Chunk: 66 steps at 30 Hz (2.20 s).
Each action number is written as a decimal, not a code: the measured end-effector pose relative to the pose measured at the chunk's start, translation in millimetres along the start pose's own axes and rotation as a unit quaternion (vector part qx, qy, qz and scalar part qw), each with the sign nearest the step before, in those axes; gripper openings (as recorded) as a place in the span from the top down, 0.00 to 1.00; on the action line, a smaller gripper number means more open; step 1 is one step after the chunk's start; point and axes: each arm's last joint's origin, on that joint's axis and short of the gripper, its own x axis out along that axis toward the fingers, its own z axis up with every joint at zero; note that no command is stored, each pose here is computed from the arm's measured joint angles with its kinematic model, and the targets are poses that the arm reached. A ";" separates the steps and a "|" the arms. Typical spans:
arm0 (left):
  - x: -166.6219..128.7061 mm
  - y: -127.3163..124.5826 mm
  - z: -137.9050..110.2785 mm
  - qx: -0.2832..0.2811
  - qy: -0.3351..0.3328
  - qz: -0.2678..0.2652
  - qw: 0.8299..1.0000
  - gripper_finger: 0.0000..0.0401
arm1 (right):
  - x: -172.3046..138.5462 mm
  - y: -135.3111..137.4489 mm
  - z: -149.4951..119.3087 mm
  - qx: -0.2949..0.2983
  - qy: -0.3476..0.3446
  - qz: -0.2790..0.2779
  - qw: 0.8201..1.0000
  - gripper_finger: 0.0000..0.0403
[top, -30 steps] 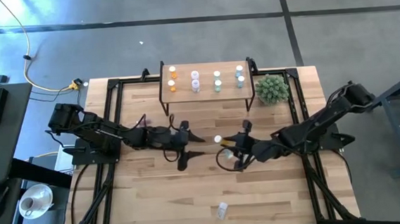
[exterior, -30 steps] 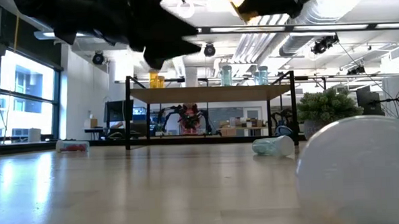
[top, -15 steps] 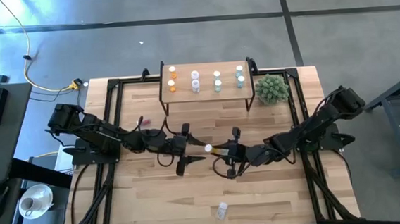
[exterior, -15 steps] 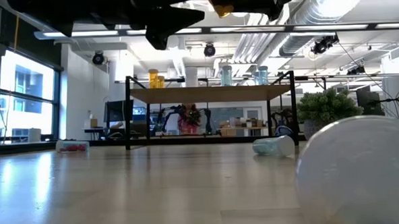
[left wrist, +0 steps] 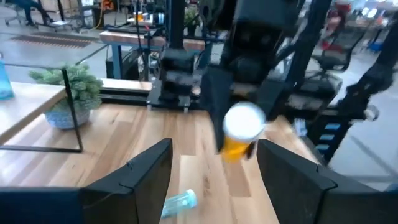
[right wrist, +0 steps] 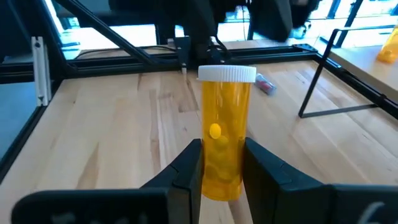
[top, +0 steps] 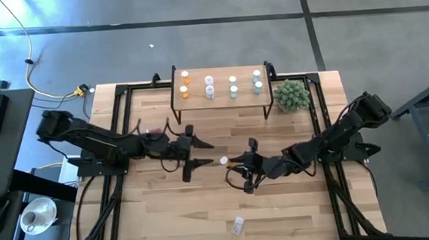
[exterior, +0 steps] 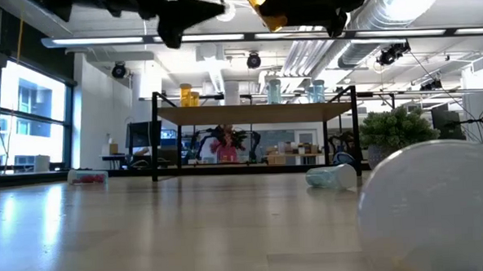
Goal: Pick and place medicine bottles onto shelf by color
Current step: Put the orange pill bottle on the shelf and aligned with the other orange pill bottles
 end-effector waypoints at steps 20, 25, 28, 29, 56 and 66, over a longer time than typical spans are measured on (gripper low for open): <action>-52.2 -2.2 95.6 -0.083 0.112 0.057 0.989 0.44 | 33.6 -54.5 3.6 0.038 0.028 0.013 0.999 0.82; -46.8 -2.1 87.0 -0.104 0.151 0.066 0.981 0.44 | 35.2 -55.2 0.7 0.047 0.047 0.048 0.997 0.82; -37.4 -2.5 74.6 -0.099 0.193 0.067 0.974 0.44 | 34.3 -52.4 -0.2 0.046 0.053 0.067 0.995 0.82; -33.6 -2.6 70.4 -0.097 0.204 0.069 0.972 0.44 | 33.8 -51.2 -0.3 0.045 0.054 0.070 0.995 0.82; 27.3 -13.3 38.3 -0.072 0.207 0.011 0.976 0.44 | 27.3 -33.9 0.3 0.045 0.047 0.123 0.990 0.82; 28.1 -12.2 40.0 -0.074 0.195 0.022 0.978 0.44 | 27.5 -33.2 5.1 0.036 0.021 0.126 0.991 0.82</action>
